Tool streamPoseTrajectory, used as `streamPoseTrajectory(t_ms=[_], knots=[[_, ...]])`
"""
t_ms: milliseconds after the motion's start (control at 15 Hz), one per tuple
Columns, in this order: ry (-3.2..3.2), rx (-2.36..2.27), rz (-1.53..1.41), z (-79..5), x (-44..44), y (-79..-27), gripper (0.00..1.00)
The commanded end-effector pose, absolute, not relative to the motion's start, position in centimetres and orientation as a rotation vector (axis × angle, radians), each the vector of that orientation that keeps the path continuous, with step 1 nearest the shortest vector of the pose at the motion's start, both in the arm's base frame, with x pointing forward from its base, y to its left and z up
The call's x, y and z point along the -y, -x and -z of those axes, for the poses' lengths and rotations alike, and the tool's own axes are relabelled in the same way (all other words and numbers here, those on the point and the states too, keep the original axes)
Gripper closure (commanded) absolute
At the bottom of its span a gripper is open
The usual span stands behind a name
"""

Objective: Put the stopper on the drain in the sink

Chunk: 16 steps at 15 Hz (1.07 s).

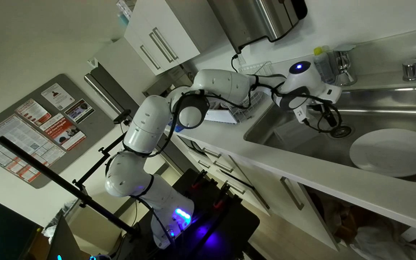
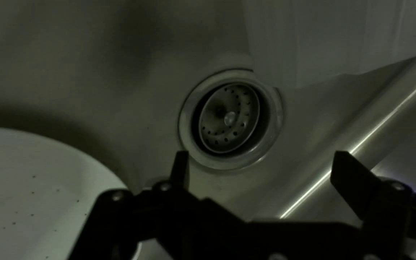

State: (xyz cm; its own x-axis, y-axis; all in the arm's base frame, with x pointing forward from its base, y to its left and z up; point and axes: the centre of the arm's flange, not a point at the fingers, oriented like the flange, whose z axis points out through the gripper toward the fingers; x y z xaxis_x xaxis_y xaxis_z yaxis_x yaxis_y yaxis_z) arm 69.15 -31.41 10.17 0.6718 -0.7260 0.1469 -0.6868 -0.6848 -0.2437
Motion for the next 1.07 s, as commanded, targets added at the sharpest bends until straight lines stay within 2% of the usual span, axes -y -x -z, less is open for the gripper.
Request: streamPoseTrajectory(t_ms=[0, 533, 1000], knots=[[2.786, -1.068, 0.227, -12.0, 29.4, -66.4, 0.00], [2.896, -0.818, 0.150, -11.6, 24.6, -64.1, 0.00], [2.969, -0.701, 0.221, -15.5, 22.6, -62.0, 0.00]])
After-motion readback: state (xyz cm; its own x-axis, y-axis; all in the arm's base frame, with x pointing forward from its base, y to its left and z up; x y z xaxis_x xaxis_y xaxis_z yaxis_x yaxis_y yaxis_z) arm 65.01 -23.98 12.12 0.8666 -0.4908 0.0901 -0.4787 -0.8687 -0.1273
